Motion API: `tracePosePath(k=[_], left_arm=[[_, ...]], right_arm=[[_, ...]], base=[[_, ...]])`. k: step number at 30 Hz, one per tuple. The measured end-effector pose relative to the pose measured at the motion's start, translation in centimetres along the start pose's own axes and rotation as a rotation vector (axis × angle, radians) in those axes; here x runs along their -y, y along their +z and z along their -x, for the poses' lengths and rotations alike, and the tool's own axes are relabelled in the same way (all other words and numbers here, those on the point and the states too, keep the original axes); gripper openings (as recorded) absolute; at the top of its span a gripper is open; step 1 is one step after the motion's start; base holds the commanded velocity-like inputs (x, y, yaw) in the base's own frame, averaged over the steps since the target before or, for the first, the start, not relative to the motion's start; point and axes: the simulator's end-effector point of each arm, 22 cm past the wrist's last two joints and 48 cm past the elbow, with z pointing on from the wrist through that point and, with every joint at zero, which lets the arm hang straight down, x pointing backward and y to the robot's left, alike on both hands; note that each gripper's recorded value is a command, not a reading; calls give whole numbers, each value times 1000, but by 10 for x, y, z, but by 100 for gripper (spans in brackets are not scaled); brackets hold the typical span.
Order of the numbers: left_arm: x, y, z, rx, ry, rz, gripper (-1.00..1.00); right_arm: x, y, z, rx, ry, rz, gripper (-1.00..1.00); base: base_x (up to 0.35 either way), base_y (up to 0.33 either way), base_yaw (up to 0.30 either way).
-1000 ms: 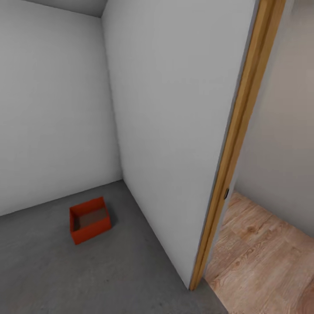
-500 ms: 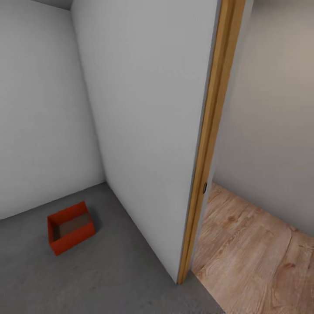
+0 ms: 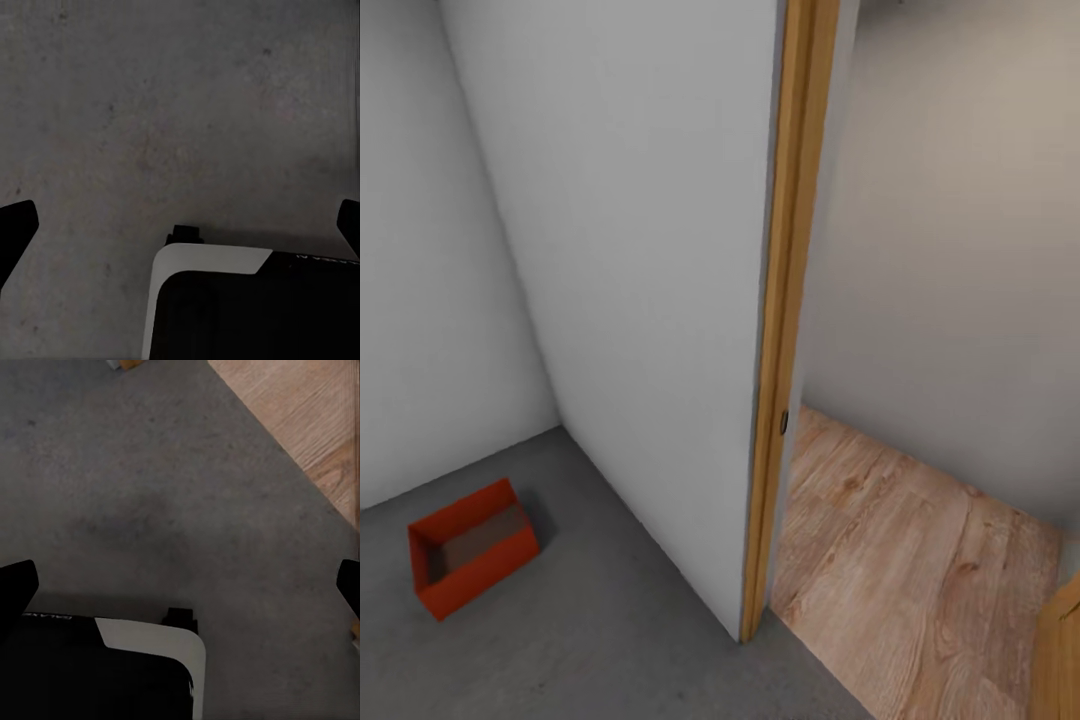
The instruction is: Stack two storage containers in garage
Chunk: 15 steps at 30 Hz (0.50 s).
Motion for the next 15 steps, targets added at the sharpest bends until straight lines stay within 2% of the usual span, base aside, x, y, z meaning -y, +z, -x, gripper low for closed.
tracePosePath(k=[15], left_arm=[[0, 0, -1, -3, 0, -1, 100]], right_arm=[[0, 0, 0, 0, 0, 0, 100]], base=[[0, 0, -292]])
